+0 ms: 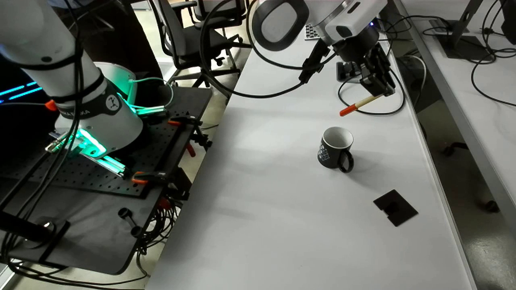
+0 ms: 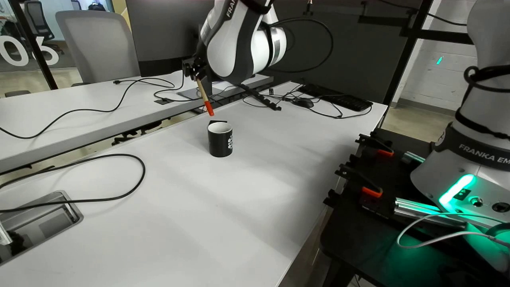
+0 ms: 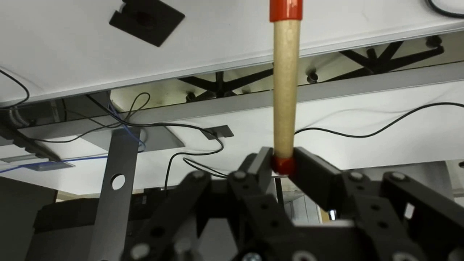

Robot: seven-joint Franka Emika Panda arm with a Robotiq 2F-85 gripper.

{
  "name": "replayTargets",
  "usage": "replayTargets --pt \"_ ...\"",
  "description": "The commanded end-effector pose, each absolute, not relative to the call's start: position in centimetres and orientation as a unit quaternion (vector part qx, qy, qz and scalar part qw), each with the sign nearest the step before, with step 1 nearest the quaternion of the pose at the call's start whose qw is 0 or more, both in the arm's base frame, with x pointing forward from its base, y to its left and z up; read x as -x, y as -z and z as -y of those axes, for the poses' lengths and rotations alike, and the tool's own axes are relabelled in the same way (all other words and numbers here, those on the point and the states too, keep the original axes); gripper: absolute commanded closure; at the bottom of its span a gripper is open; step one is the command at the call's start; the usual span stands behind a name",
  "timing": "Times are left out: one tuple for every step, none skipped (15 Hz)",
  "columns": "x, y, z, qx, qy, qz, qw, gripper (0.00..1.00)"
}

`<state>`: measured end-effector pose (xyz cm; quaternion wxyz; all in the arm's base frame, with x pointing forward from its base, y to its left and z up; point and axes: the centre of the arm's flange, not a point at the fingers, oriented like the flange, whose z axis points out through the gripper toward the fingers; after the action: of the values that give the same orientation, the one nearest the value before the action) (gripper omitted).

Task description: Put the pen in the cup

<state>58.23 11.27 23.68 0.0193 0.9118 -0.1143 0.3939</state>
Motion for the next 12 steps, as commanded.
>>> replayTargets --pt "-54.2 -20.1 -9.6 -0.908 -0.392 0.143 0.023 0.95" --pt "-53.9 -19.8 -9.5 -0.908 -0.389 0.152 0.025 0.95" --pt "-53.7 -19.5 -9.4 -0.907 -0.386 0.165 0.024 0.95" --pt "-53.5 -19.2 -9.3 -0.905 -0.386 0.176 0.023 0.95" --pt "-53.4 -18.9 -9.3 -0.903 -0.387 0.186 0.020 0.95" --pt "-53.3 -18.8 -9.5 -0.900 -0.390 0.195 0.017 0.95" --pt "-53.4 -18.8 -9.7 -0.897 -0.393 0.202 0.013 0.95" --pt "-53.5 -18.9 -9.9 -0.894 -0.397 0.207 0.012 0.95" --pt "-53.6 -19.0 -10.1 -0.890 -0.404 0.213 0.012 0.95" --pt "-53.7 -19.2 -10.2 -0.885 -0.410 0.219 0.011 0.95" --pt "-53.8 -19.4 -10.4 -0.880 -0.418 0.225 0.014 0.95" --pt "-53.9 -19.6 -10.5 -0.875 -0.424 0.231 0.014 0.95"
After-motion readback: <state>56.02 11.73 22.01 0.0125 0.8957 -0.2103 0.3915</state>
